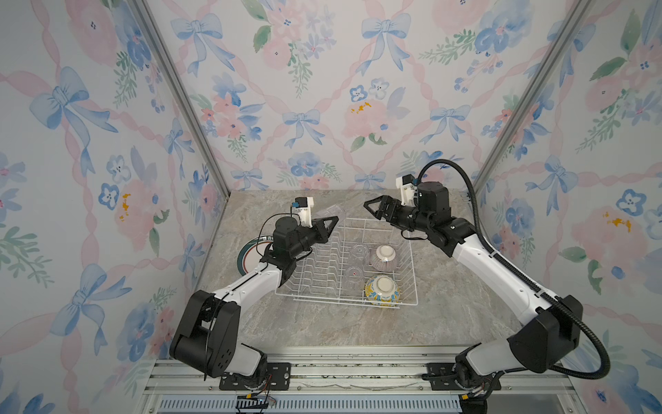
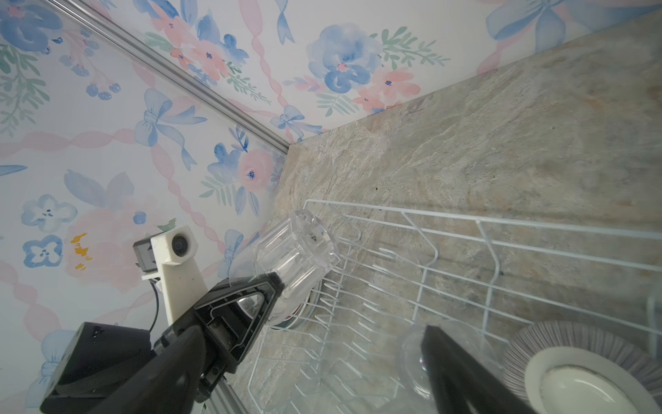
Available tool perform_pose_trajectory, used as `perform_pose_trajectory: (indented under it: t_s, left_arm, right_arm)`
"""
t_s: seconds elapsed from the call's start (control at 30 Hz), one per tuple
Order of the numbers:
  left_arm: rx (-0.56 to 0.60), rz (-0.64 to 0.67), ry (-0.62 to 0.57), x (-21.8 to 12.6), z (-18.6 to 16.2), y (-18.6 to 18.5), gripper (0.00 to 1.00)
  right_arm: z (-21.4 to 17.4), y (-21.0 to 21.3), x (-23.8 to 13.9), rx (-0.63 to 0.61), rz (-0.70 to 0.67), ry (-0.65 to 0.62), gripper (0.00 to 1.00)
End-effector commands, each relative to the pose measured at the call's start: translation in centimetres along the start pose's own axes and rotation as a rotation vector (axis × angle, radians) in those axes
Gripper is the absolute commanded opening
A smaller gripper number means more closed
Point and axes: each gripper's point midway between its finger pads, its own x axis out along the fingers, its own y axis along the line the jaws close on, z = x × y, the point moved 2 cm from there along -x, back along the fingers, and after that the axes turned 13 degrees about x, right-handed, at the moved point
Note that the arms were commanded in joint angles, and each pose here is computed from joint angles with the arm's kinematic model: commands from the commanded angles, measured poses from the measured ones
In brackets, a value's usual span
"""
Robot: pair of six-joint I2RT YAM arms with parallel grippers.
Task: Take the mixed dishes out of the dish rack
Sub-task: 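Close the left gripper on the clear cup while the right gripper opens, then carry the clear cup with the left gripper down onto the plate stack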
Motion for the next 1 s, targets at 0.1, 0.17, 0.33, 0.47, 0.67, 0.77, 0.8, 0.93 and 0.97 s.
perform_pose_trajectory:
  t_s: [0.1,0.17,0.33,0.47,0.67,0.77,0.8,0.93,0.97]
  left_arm:
    - [0.061,0.149,-0.002,-2.3,1.8,1.5,0.00]
    - [0.077,0.174,-0.003,-2.8,2.2,1.8,0.00]
    - [0.073,0.313,0.021,-4.0,3.0,3.8,0.00]
    - [0.075,0.524,0.076,-5.2,3.3,6.7,0.00]
    - [0.054,0.785,0.082,-8.7,4.7,11.7,0.00]
    - [0.096,0.948,0.078,-10.9,6.1,14.2,0.00]
    - [0.106,0.988,0.080,-11.5,6.6,14.9,0.00]
    - [0.104,1.068,0.138,-12.4,7.3,17.3,0.00]
    - [0.104,1.078,0.156,-12.4,7.3,17.9,0.00]
  right_arm:
    - [-1.5,-3.0,-1.2,-0.134,-0.162,-0.023,0.97]
    - [-1.6,-3.7,-1.4,-0.154,-0.199,-0.028,0.97]
    - [-1.9,-5.1,-1.9,-0.184,-0.251,-0.046,0.96]
    - [-2.5,-6.1,-1.7,-0.198,-0.280,-0.029,0.97]
    - [-3.0,-7.5,-1.7,-0.222,-0.325,-0.010,0.97]
    - [-3.1,-8.0,-1.7,-0.228,-0.343,-0.007,0.97]
    - [-3.2,-8.2,-1.7,-0.227,-0.346,-0.003,0.97]
    - [-3.6,-8.3,-1.6,-0.234,-0.341,0.016,0.97]
    - [-3.6,-8.3,-1.6,-0.239,-0.341,0.020,0.97]
